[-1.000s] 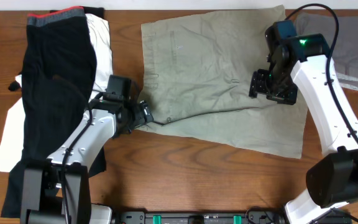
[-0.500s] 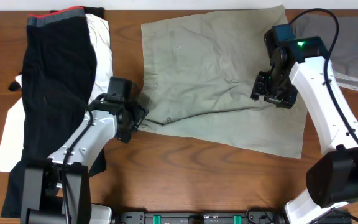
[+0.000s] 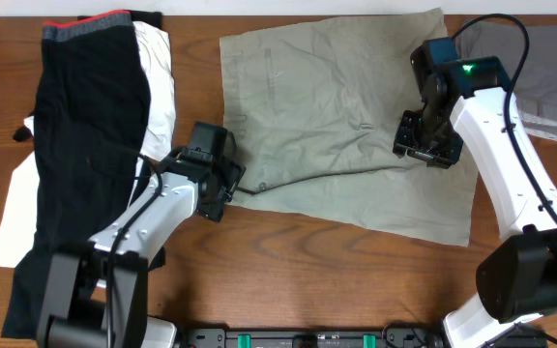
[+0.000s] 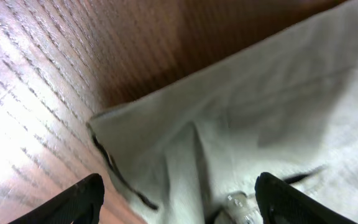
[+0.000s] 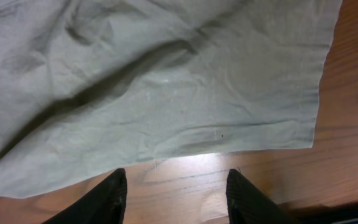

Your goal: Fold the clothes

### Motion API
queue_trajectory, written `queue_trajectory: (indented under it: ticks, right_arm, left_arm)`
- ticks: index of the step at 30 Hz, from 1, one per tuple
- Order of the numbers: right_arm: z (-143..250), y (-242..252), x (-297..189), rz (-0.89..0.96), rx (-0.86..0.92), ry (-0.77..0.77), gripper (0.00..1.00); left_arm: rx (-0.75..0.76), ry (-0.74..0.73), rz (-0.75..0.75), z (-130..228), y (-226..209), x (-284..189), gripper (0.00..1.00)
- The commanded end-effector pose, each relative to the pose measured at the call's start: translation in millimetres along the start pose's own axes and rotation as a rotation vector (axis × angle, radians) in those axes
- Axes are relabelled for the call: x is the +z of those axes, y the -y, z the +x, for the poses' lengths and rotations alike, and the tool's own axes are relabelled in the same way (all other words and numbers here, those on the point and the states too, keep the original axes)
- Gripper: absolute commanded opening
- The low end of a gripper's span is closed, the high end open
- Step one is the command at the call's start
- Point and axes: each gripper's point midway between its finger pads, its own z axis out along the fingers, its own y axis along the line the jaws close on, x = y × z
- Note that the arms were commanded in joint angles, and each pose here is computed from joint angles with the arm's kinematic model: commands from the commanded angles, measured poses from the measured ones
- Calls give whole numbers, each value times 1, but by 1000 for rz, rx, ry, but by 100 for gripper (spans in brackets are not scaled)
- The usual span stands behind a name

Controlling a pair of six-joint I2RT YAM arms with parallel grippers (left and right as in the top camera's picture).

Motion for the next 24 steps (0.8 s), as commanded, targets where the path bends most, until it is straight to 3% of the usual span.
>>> queue_trajectory:
  ticks: [1,4,6,8,9,10,11,12,13,14,19,23,24]
  right_arm:
    - [1,5,3,20,19,-12,46]
    - [3,6,4,24,19,-18,41]
    - [3,7,4,26,19,-21,32]
    - [4,7,3,28,19,-25,14]
    - [5,8,3,29,19,-27,2]
    - [6,8,3,32,19,-30,1]
    - [6,9,3,34,19,-33,1]
    - [7,9,3,35,19,-35,2]
    - [7,9,3,36,19,-36,2]
    - [8,9,3,37,19,-39,2]
    - [12,12,3,51,49,-55,1]
    - [19,27,1,131,197,-63,2]
    - [22,34,0,169,263,-62,7]
  left_arm:
    - [-27,18,-45,-4,-9,12,80]
    - [-28,14,-64,-4,-12,17,80]
    - [-28,12,-73,-3,-14,20,80]
    - [-29,10,-83,-3,-16,22,96]
    - [-29,10,-84,-3,-16,23,89]
    - [-14,10,-84,-4,-16,24,65]
    - [1,10,-85,-4,-16,24,50]
    - [24,11,-86,-4,-16,25,26]
    - [41,10,-87,-4,-17,25,11]
    - [54,10,-88,-4,-17,25,6]
    - [66,31,-67,-9,-11,25,6]
    - [58,48,-11,-15,2,25,6]
    - [55,50,-6,-17,3,25,6]
